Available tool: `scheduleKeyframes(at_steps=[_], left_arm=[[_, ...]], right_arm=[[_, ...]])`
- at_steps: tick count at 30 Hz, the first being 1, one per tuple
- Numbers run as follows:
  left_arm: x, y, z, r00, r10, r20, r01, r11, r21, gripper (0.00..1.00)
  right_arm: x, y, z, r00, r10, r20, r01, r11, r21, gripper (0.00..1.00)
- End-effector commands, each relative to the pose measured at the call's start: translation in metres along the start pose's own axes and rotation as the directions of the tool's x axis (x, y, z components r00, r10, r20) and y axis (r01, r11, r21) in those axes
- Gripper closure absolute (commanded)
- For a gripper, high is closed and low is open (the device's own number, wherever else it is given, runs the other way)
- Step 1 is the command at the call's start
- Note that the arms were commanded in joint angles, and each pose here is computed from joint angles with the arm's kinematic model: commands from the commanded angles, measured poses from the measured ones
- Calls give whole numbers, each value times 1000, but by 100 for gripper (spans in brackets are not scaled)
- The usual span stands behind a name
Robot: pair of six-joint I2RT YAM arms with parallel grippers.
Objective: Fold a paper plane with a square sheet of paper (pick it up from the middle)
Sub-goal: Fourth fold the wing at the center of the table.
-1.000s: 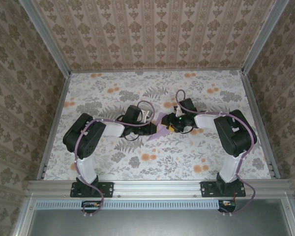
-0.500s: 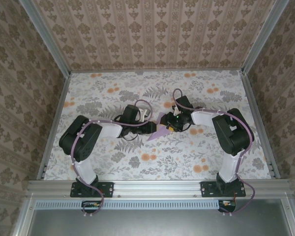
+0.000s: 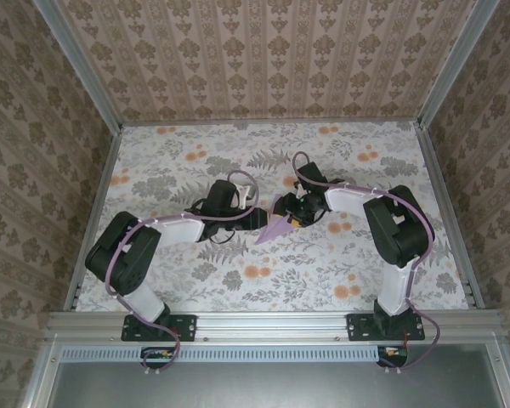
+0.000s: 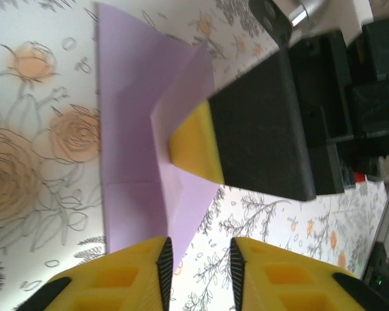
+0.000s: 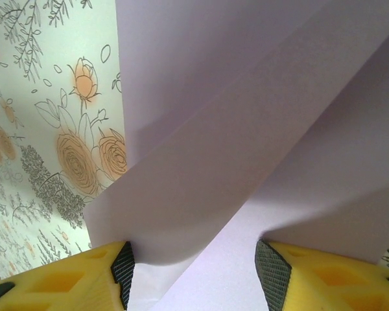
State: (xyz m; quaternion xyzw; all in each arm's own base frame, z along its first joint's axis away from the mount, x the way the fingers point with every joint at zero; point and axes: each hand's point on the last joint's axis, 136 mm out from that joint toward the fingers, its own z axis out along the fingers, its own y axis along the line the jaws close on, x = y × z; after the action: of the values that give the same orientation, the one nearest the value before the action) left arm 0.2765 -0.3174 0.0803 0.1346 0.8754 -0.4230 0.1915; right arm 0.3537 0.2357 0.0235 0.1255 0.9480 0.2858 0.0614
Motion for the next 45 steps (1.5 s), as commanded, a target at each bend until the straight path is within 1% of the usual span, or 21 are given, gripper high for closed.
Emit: scheduleKeyframes(at_steps=[1,4,9,20,25,29,34,45], left_arm=[[1,-8,6,999,40,-34,-40,999,6,73],[4,-10,11,998,41,-55,-39,999,27,77],[11,-7,21,995,26,-101,-24,999,27,79],[16,10,30,987,-6,-162,-2,999,-48,82],[19,19,33,985,-27,-172,12,996,-89,84],[20,22,33,984,-37,-172,21,995,-96,85],[19,27,31,986,-44,-163,25,993,-115,85],[18,32,34,985,-57,-163,38,992,-117,86]], right_arm=[[23,-71,20,994,95,-53,-78,963,259,41],[25,-75,22,992,114,-57,-94,956,277,41],[26,-78,25,989,132,-65,-108,950,293,41],[28,-83,28,986,146,-80,-114,942,316,42],[30,-84,28,986,144,-87,-110,941,319,41],[30,-82,28,987,129,-93,-95,948,305,42],[32,-84,28,988,117,-101,-81,948,309,44],[35,-103,29,984,148,-97,-97,912,398,53]])
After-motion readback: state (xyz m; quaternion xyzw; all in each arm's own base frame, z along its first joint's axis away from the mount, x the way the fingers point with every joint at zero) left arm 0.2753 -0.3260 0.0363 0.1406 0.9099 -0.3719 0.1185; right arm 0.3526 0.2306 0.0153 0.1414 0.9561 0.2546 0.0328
